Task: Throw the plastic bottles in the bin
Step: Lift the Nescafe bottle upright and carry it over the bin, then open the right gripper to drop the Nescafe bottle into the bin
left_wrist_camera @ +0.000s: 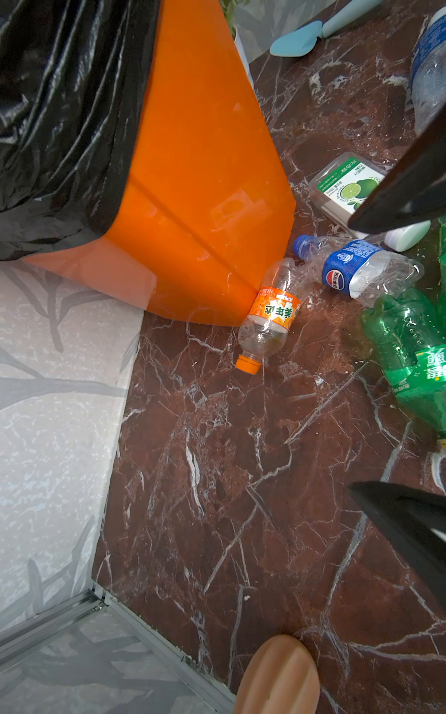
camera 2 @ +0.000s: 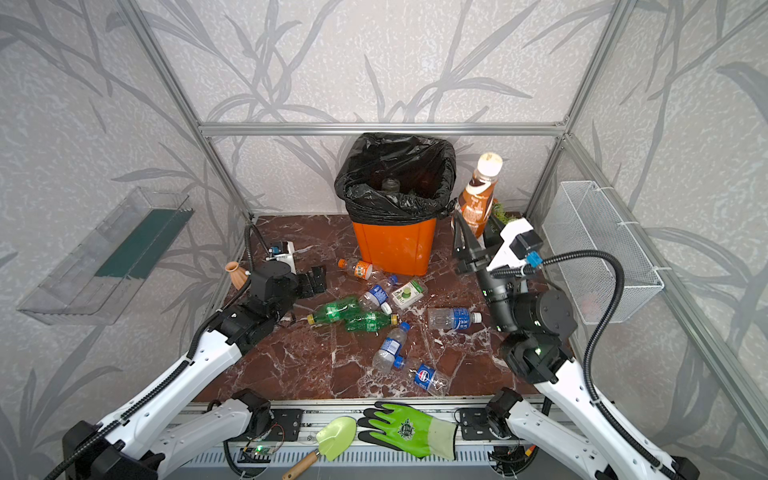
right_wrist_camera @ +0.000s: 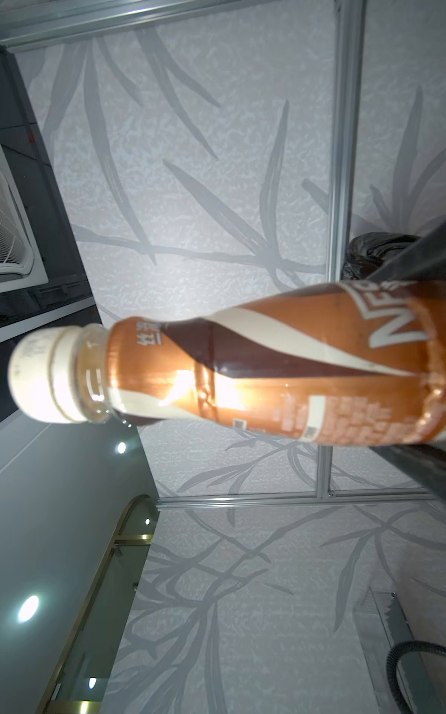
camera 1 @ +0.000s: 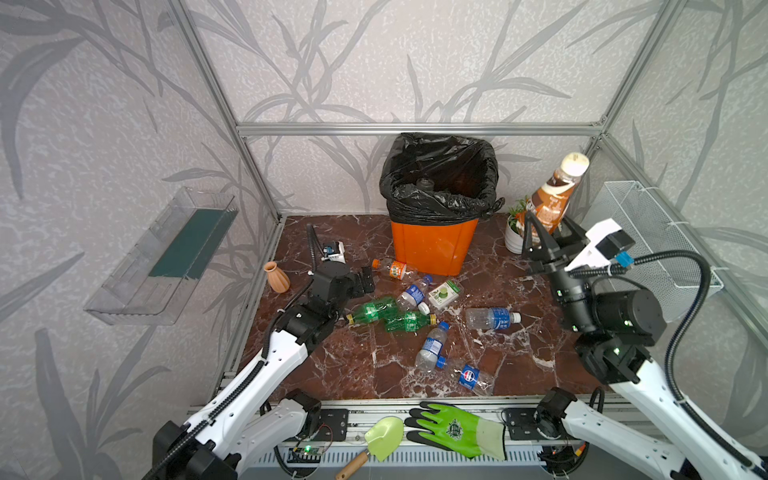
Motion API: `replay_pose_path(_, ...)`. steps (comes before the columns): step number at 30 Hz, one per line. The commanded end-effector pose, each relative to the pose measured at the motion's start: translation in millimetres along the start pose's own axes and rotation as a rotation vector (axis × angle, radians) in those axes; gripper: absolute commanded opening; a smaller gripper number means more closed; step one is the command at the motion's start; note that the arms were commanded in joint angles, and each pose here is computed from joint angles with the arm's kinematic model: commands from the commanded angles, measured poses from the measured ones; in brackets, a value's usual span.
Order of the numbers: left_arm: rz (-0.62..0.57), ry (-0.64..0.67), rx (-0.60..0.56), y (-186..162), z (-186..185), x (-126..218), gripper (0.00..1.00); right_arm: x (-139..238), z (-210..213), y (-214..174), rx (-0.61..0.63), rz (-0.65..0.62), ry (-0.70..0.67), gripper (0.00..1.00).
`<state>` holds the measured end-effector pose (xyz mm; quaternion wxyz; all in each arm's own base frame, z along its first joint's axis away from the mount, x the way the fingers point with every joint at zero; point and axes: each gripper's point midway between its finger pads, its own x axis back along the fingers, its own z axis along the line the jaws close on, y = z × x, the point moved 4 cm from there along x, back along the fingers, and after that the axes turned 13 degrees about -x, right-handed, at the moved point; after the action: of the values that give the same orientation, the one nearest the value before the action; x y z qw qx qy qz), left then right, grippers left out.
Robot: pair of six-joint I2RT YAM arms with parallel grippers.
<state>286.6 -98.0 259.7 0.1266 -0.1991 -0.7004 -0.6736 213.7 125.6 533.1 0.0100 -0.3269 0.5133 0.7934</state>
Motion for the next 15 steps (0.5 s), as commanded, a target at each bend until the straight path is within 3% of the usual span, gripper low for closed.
replay_pose_path(1,-0.009,0.003,0.029,-1,2,1,0.99,-61,1,-17,-0.016,0.132,0.070,0.51)
replay_pose_path(3,-0.005,-0.002,0.029,-1,1,0,0.99,-106,-8,-55,-0.122,0.353,0.087,0.51)
replay_pose_path(5,-0.003,-0.005,0.035,-1,0,0,0.99,-135,-12,-94,-0.117,0.555,0.076,0.51)
replay_pose_path(7,0.003,-0.008,0.031,-1,0,2,0.99,-151,-25,-118,-0.082,0.658,0.005,0.66)
replay_pose_path(11,-0.005,0.007,0.033,-2,4,7,0.99,-162,-45,-98,-0.058,0.588,-0.085,0.92)
replay_pose_path(15,-0.011,0.014,0.031,-3,6,10,0.99,-158,-45,-58,-0.019,0.493,-0.104,0.97)
